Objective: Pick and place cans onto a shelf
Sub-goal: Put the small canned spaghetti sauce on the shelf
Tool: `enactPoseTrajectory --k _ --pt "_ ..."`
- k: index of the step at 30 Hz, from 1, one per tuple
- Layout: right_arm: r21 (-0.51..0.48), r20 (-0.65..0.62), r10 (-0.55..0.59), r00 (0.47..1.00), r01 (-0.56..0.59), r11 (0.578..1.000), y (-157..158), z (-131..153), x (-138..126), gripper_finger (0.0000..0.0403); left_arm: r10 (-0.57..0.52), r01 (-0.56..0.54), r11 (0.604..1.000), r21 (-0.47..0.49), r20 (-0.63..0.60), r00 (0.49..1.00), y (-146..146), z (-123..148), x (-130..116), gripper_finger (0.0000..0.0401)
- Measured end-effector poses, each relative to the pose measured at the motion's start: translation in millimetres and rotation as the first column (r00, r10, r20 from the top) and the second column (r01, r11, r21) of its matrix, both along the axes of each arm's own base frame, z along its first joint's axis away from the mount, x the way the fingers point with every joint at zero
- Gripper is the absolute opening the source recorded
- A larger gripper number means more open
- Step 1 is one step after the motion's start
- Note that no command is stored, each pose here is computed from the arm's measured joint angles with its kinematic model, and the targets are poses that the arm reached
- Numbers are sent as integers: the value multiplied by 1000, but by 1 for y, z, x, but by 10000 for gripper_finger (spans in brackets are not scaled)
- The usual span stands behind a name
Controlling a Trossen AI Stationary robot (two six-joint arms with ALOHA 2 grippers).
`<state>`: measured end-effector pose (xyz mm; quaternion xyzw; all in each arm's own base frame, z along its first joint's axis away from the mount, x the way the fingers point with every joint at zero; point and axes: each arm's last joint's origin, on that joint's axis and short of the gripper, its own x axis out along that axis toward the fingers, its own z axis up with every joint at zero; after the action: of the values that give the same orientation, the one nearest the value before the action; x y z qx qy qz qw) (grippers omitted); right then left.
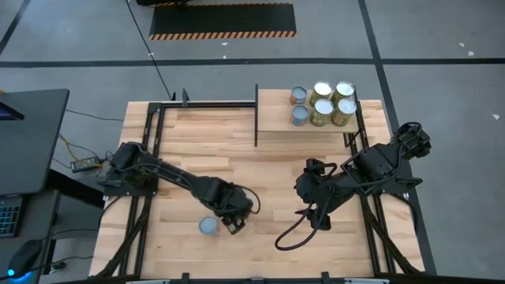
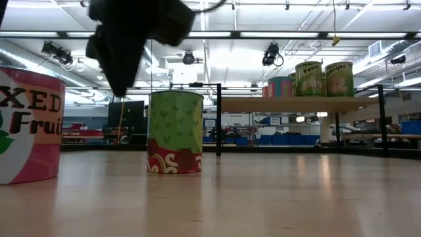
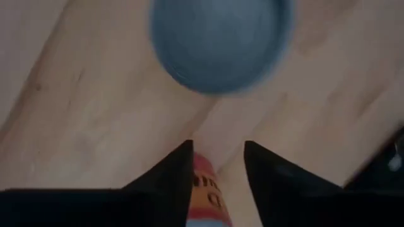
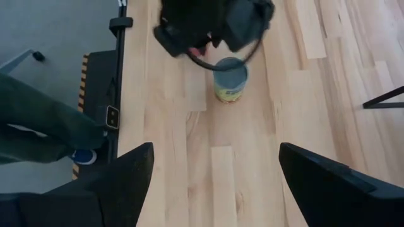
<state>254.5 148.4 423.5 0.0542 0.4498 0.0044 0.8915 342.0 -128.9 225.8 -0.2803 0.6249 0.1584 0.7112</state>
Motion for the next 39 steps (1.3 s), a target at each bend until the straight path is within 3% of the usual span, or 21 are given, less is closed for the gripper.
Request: enactPoseTrajectory --k 8,16,22,25,29,34,36,39 --pt "-26 16 -21 1000 21 999 -1 0 1 348 66 -63 996 -67 45 997 2 -12 17 78" --pt "-44 36 -27 999 28 999 -4 -1 5 348 -1 -1 998 67 32 999 32 -19 24 29" --pt "-95 24 41 999 -39 995 -5 -14 13 348 -33 18 975 221 68 997 66 -18 32 16" --pt "-119 -17 25 1000 -27 993 -10 -28 18 348 -55 34 969 246 77 996 78 -10 30 16" --pt "-176 -78 35 996 -48 983 -16 -61 29 348 -73 56 961 272 51 996 85 14 12 15" --pt "-247 -61 76 995 -89 965 -25 -110 48 348 -76 72 916 395 -4 997 88 54 -28 11" --pt "-326 -8 108 994 -105 939 -33 -127 58 348 -67 64 901 430 -8 998 91 70 -44 11" --pt "-478 44 176 983 -135 868 -47 -148 69 348 -49 30 885 464 29 998 96 92 -66 11"
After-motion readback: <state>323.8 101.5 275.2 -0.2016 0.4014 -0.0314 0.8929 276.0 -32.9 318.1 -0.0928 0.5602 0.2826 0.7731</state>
